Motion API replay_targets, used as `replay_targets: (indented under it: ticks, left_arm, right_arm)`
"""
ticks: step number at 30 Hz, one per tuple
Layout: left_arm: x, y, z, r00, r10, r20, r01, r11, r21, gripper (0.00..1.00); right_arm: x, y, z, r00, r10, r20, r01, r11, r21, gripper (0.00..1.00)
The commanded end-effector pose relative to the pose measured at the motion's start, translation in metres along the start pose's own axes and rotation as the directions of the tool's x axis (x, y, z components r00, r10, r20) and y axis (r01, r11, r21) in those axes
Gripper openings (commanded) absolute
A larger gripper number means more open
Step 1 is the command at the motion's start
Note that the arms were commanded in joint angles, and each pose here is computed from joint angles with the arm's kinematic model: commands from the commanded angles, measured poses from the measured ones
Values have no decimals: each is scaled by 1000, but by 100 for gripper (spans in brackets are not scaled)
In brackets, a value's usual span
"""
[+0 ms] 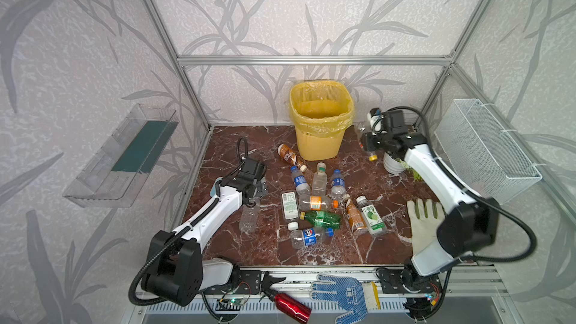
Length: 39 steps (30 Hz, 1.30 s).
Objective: Throw the plastic bottles in the bin
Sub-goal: 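Lift the red-label bottle over the yellow bin and open the right gripper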
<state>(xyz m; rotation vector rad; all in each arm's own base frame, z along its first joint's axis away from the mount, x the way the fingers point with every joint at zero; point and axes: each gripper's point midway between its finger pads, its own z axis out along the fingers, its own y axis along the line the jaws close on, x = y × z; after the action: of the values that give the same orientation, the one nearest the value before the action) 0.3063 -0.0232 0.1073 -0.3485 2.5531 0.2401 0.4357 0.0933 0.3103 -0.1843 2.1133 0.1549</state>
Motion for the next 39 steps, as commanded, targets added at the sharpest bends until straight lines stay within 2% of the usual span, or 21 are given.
replay_targets:
  ticks: [1,3,5,7,9,10,12,13,15,17,18,19,21,23,27,32,39]
  left_arm:
    - [6,1,8,999,-19,-30,19,1000,-10,99]
    - [7,0,10,999,-19,-39,19,1000,-5,99]
    - [9,-3,11,998,-17,-54,18,1000,5,99]
    - [11,-4,11,997,-12,-75,12,1000,9,99]
    - [14,-5,12,995,-10,-96,11,1000,10,99]
    - [15,-5,12,995,-11,-100,12,1000,14,99]
    - [15,-6,12,995,-16,-100,18,1000,19,99]
    - [14,-7,11,995,-19,-98,21,999,24,99]
    - [13,-9,10,995,-21,-96,24,999,35,99]
    - [12,-9,7,995,-17,-94,21,999,40,99]
    - [11,-8,6,996,-17,-90,21,999,37,99]
    - [12,-7,5,996,-16,-87,19,999,35,99]
    - [12,-5,4,997,-16,-82,18,999,34,99]
    - [13,-4,3,996,-18,-84,21,999,33,99]
    - [19,-6,1,995,-28,-96,33,998,57,99]
    - [35,-13,1,990,-26,-142,42,993,109,97]
    - [59,-15,1,974,-15,-227,47,989,137,91]
  right_arm:
    - [-83,-18,-88,932,34,361,-57,997,52,42]
    - [-110,-17,-121,891,45,452,-65,997,29,42]
    - [-130,-9,-137,856,73,512,-70,997,-25,42]
    - [-145,3,-136,829,145,539,-92,988,-124,42]
    - [-153,19,-116,825,224,519,-115,965,-234,42]
    - [-153,34,-97,839,243,487,-111,952,-284,42]
    - [-148,75,-59,895,190,404,-41,936,-349,45]
    - [-142,101,-38,930,132,344,10,924,-382,49]
    - [-138,130,-10,965,22,261,83,920,-384,61]
    - [-152,122,-5,967,32,254,56,942,-330,68]
    - [-166,115,-12,954,64,292,33,948,-316,77]
    - [-179,108,-22,933,92,348,20,952,-304,89]
    - [-196,97,-46,888,116,445,10,962,-271,95]
    - [-205,89,-71,855,125,504,5,968,-250,96]
    - [-196,84,-89,841,120,528,9,972,-235,99]
    - [-171,72,-87,854,112,509,2,976,-218,99]
    - [-112,36,-65,896,175,409,-101,975,-196,99]
